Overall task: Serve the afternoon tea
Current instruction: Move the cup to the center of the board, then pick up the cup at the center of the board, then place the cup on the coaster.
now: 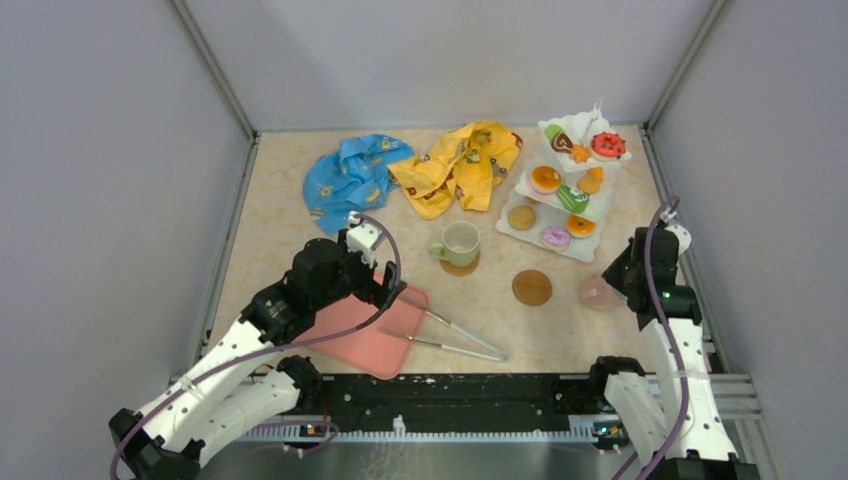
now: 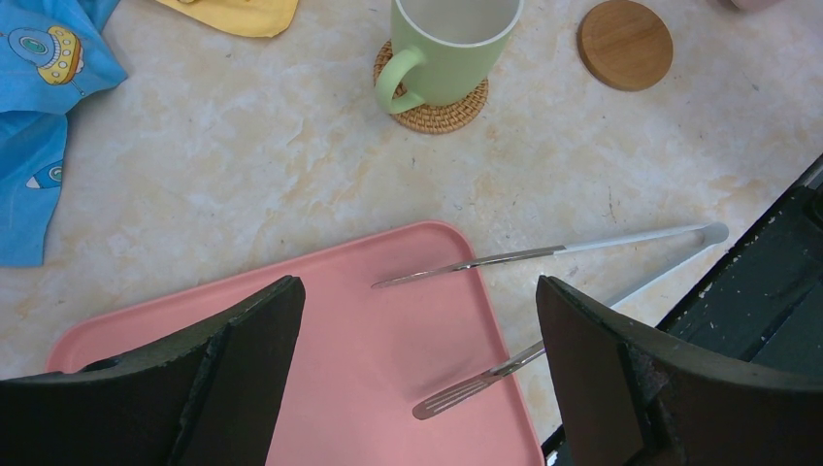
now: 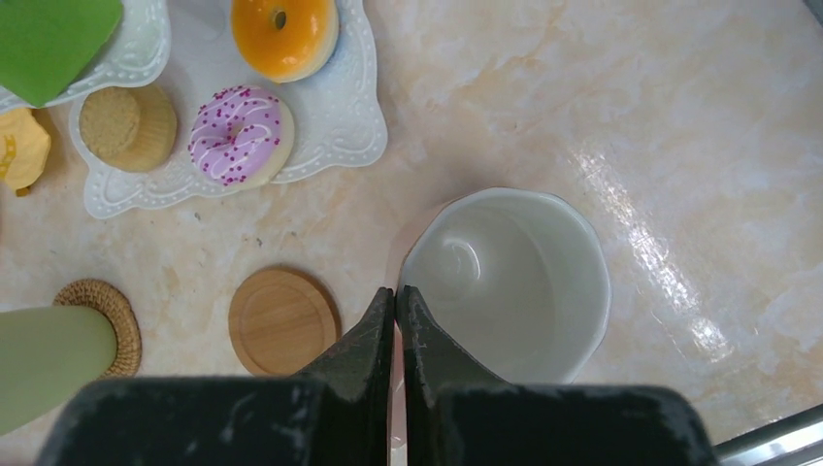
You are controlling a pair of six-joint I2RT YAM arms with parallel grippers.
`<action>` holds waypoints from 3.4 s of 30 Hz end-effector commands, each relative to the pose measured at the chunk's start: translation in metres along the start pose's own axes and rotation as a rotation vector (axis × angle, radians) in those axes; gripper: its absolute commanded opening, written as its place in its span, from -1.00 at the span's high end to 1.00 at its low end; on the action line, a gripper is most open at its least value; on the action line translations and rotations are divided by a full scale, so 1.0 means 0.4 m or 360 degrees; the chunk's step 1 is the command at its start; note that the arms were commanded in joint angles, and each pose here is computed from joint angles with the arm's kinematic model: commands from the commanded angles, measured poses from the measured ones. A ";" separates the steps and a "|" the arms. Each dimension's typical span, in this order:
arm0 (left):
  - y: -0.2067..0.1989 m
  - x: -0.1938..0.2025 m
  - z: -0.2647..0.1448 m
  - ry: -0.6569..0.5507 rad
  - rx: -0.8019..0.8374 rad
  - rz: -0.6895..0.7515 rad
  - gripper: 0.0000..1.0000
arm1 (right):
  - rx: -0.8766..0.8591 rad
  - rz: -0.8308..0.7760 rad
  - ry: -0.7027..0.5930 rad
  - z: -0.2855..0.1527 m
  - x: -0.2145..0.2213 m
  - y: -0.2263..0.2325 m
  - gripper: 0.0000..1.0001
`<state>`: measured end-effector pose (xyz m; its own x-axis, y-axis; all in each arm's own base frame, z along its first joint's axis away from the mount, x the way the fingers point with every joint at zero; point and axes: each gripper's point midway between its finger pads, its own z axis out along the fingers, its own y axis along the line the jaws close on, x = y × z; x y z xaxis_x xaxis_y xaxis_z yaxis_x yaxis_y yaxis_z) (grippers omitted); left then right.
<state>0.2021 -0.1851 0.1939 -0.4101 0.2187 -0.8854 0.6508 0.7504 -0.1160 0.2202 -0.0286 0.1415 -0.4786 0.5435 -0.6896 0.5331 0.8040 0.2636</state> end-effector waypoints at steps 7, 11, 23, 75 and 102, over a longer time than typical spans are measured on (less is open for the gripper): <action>-0.001 -0.019 0.003 -0.0058 0.0007 0.0005 -0.93 | -0.0115 0.0012 0.0011 0.022 -0.015 0.052 1.00; -0.001 -0.018 0.006 -0.0049 0.0007 0.0006 -0.93 | -0.0123 0.0020 0.0066 0.029 0.001 0.058 0.81; -0.002 -0.018 0.004 -0.0055 0.0011 0.0012 -0.94 | -0.0077 0.0034 0.0112 0.048 0.038 0.040 0.63; -0.003 -0.025 -0.005 -0.0089 0.0013 0.0015 -0.96 | -0.0308 -0.0355 0.0149 -0.029 0.031 0.148 1.00; 0.028 -0.058 -0.042 -0.0206 -0.0118 -0.0007 -0.98 | -0.0553 -0.0864 0.0109 -0.124 0.049 0.315 1.00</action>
<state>0.2028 -0.1772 0.2037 -0.3766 0.1915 -0.9064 0.6296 0.7706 -0.0988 0.2221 0.0791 0.1556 -0.7474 0.0861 -0.6588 0.0234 0.9944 0.1034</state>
